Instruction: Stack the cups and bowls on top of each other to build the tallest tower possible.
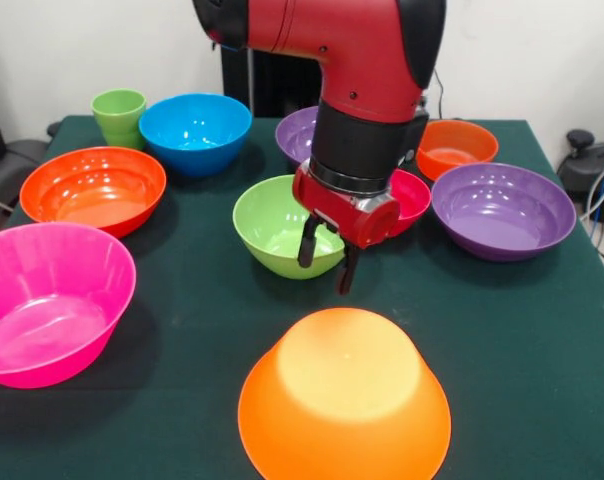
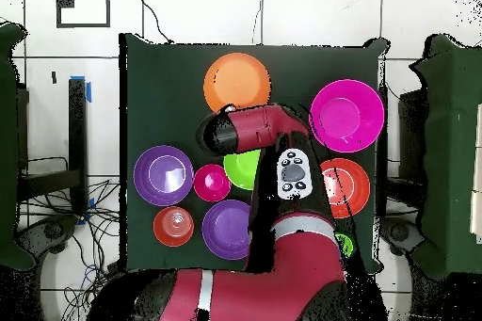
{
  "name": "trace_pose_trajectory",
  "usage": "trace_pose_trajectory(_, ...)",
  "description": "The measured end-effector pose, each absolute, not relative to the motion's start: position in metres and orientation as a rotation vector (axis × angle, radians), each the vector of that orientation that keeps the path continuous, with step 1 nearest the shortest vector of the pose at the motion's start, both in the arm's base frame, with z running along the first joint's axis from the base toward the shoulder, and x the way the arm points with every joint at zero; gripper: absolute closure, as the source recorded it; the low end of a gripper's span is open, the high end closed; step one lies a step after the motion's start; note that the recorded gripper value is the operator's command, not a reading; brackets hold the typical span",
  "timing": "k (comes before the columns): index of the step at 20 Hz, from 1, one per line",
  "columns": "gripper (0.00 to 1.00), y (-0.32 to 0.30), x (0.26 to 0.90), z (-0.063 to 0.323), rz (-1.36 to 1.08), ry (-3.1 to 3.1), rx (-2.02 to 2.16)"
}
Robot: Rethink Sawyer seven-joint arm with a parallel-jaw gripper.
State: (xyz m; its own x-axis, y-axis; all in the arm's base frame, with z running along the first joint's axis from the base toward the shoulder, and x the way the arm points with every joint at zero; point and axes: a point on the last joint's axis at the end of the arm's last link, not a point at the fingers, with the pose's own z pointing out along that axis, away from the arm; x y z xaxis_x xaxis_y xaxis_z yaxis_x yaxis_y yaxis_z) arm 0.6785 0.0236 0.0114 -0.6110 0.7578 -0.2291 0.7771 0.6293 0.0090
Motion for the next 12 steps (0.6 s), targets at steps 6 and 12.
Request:
trace_pose_trajectory(6, 0.00, 0.0288, 0.6828, 0.0187, -0.120, 2.639, 1.258)
trace_pose_trajectory(12, 0.00, 0.0307, 0.6786, 0.0136, -0.133, 2.656, 1.264)
